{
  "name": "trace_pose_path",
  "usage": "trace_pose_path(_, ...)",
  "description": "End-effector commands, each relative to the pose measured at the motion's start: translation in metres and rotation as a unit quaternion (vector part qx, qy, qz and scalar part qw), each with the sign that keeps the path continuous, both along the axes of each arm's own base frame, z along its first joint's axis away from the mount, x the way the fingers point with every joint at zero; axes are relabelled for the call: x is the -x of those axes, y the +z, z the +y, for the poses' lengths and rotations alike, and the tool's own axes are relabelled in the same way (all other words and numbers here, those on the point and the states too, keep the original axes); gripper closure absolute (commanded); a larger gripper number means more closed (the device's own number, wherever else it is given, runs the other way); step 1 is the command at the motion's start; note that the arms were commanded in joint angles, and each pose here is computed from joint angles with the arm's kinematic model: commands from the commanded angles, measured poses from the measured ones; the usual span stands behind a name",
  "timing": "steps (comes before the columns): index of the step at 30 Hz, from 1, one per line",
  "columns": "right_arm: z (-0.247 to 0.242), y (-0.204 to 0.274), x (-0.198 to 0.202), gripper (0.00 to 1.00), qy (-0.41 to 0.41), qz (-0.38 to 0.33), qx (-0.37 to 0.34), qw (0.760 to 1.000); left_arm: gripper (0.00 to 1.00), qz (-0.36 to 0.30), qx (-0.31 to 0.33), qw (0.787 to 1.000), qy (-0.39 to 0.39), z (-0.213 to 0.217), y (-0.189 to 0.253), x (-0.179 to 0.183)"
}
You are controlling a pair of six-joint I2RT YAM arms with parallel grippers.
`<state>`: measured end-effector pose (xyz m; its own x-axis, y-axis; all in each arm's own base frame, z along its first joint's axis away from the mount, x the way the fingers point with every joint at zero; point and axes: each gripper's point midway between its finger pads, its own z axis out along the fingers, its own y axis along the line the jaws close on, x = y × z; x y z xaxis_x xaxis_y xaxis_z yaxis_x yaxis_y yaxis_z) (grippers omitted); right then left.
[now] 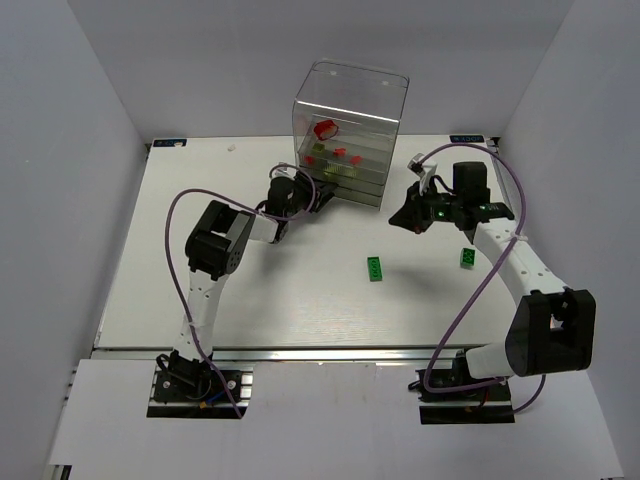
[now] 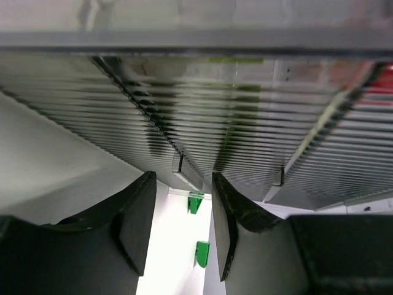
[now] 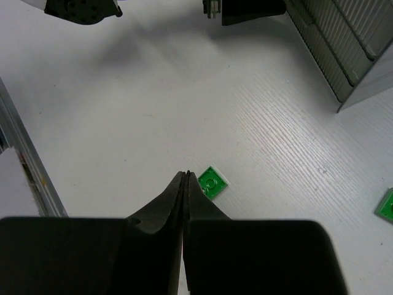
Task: Sort the legos into containers by color
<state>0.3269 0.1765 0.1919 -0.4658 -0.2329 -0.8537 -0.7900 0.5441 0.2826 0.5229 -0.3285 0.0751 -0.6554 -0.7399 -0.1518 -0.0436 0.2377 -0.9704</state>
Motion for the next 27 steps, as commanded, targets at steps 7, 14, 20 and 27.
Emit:
trace_pose_path(7, -0.012, 0.011, 0.001, 1.0, -0.004, -0.014, -0.025, 1.0, 0.64, -0.031, 0.027, 0.998, 0.045, -0.008, 0.013, -0.018)
trace_pose_path(14, -0.017, 0.004, 0.003, 1.0, -0.003, -0.009, -0.025, 1.0, 0.9, -0.037, 0.04, 0.997, 0.055, -0.009, 0.013, -0.017)
trace_pose_path(20, -0.02, -0.01, 0.006, 0.97, 0.0, 0.005, -0.014, 1.0, 0.98, -0.048, 0.048, 0.997, 0.046, 0.003, 0.024, 0.014)
trace_pose_path(27, -0.023, -0.022, 0.007, 0.78, -0.002, 0.019, -0.005, 1.0, 0.98, -0.046, 0.047, 0.997, 0.04, 0.025, 0.031, 0.077)
